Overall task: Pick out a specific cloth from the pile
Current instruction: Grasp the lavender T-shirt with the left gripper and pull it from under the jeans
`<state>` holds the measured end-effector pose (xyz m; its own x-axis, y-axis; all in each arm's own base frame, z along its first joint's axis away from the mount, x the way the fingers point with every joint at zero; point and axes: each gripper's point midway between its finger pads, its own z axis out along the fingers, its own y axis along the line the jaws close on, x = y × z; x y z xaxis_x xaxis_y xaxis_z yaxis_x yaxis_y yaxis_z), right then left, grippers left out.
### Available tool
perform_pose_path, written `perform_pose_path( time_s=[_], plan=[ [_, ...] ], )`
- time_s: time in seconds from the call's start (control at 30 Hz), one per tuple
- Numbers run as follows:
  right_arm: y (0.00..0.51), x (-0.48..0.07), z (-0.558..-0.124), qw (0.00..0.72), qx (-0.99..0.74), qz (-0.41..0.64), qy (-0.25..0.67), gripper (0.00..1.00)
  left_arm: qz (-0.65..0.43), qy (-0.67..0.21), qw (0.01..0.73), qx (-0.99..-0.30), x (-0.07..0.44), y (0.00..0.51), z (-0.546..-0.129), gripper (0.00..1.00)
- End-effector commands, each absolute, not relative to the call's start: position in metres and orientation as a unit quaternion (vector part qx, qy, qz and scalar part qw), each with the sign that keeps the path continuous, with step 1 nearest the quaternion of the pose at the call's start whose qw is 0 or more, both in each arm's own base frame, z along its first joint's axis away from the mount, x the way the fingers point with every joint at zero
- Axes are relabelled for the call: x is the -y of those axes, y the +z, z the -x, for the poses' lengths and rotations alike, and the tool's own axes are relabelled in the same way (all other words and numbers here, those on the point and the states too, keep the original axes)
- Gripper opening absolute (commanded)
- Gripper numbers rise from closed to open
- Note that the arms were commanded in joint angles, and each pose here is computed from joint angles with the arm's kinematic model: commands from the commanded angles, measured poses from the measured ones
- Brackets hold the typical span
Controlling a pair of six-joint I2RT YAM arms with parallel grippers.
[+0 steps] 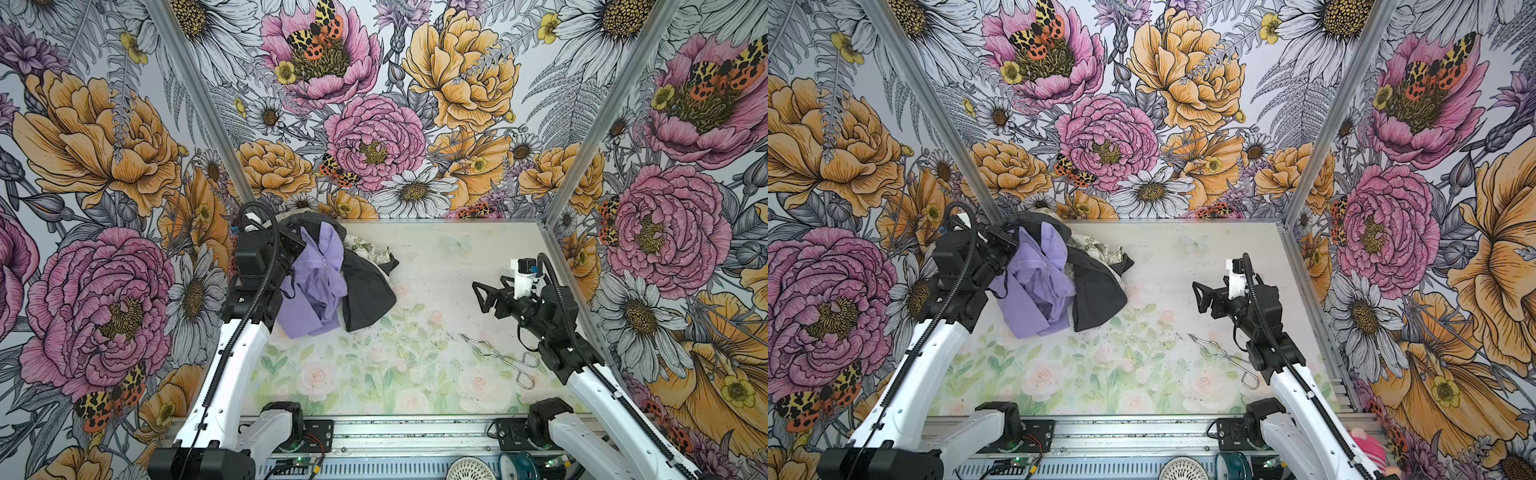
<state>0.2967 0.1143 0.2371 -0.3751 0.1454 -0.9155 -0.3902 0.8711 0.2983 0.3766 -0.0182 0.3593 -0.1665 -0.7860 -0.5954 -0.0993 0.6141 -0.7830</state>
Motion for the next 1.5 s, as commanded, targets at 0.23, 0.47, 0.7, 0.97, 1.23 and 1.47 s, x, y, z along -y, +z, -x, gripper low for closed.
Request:
perform_pose_path(
  time_s=[0.23,0.47,0.7,0.97,1.23,1.47],
  plan=[
    [0.235,-0.124,-0.298,0.539,-0.796,0.082,0.263,0.99,0.314,-0.224,0.496,-0.778,0.028,0.247,-0.395,0.0],
    [0.232,-0.125,-0.298,0.532,-0.8,0.084,0.263,1.0,0.302,-0.238,0.448,-0.807,0.041,0.212,-0.414,0.26],
    [0.229,-0.123,-0.296,0.533,-0.802,0.084,0.258,0.99,0.285,-0.208,0.512,-0.783,0.035,0.282,-0.388,0.6],
    [0.226,-0.124,-0.297,0.53,-0.804,0.086,0.258,0.99,0.296,-0.111,0.525,-0.79,0.012,0.292,-0.342,0.72],
    [0.224,-0.124,-0.297,0.527,-0.806,0.085,0.256,1.0,0.334,-0.067,0.473,-0.813,0.002,0.227,-0.33,0.79],
    [0.224,-0.123,-0.295,0.53,-0.804,0.085,0.255,1.0,0.353,-0.063,0.439,-0.824,0.004,0.186,-0.338,0.79]
  ],
)
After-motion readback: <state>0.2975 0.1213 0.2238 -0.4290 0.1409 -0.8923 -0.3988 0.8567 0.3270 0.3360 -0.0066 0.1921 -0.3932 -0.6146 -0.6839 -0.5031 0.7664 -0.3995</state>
